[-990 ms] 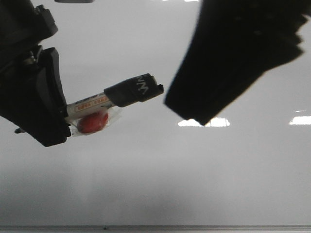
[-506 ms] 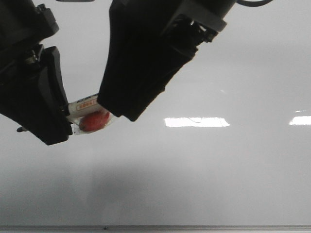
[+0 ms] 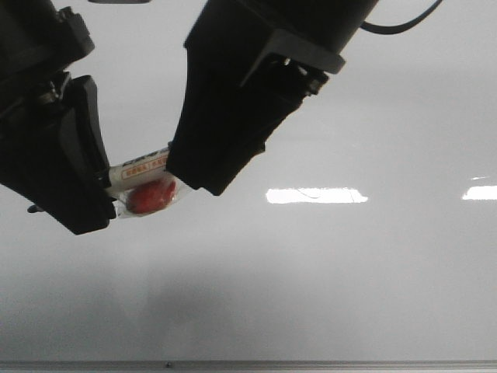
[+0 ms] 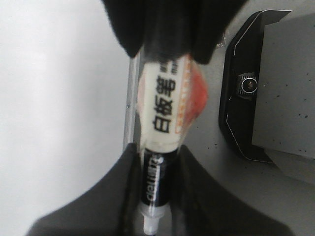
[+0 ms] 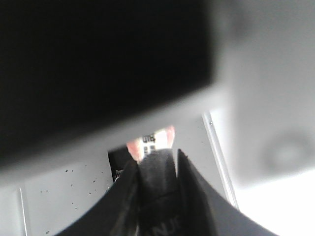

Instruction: Write number 8 on whiteboard

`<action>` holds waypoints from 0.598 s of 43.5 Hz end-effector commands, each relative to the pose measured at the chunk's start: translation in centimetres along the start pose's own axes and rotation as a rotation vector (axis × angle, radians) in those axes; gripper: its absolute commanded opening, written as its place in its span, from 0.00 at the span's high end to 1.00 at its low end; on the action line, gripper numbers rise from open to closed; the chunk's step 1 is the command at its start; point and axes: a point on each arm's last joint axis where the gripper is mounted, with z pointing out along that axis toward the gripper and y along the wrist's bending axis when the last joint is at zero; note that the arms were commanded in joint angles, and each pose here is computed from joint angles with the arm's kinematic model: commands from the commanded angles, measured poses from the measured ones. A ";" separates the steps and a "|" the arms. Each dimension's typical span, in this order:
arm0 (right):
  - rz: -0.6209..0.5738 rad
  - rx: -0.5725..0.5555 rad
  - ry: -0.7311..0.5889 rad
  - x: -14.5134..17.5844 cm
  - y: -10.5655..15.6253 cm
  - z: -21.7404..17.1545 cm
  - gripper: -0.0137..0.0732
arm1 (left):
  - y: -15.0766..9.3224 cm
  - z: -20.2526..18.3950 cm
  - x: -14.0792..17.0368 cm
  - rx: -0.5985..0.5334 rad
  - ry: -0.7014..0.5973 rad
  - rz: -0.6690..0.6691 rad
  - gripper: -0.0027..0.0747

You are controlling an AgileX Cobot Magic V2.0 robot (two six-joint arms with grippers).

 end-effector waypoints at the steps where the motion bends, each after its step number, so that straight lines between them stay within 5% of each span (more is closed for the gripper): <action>1: 0.007 0.016 -0.093 -1.4 0.2 -1.6 0.90 | 0.3 -1.6 -1.1 -0.058 -0.091 -0.024 0.90; 13: 0.028 0.029 -0.091 -1.0 -0.4 -2.0 0.92 | 0.4 -1.8 -1.0 -0.079 -0.101 -0.052 0.21; 19: 0.083 0.067 -0.084 0.8 -1.5 -2.9 0.92 | 0.9 -2.3 0.8 -0.116 -0.091 -0.122 0.23; 26: 0.176 0.162 -0.118 3.2 -3.3 -4.1 0.92 | 0.5 -3.7 4.4 -0.167 -0.156 -0.329 0.43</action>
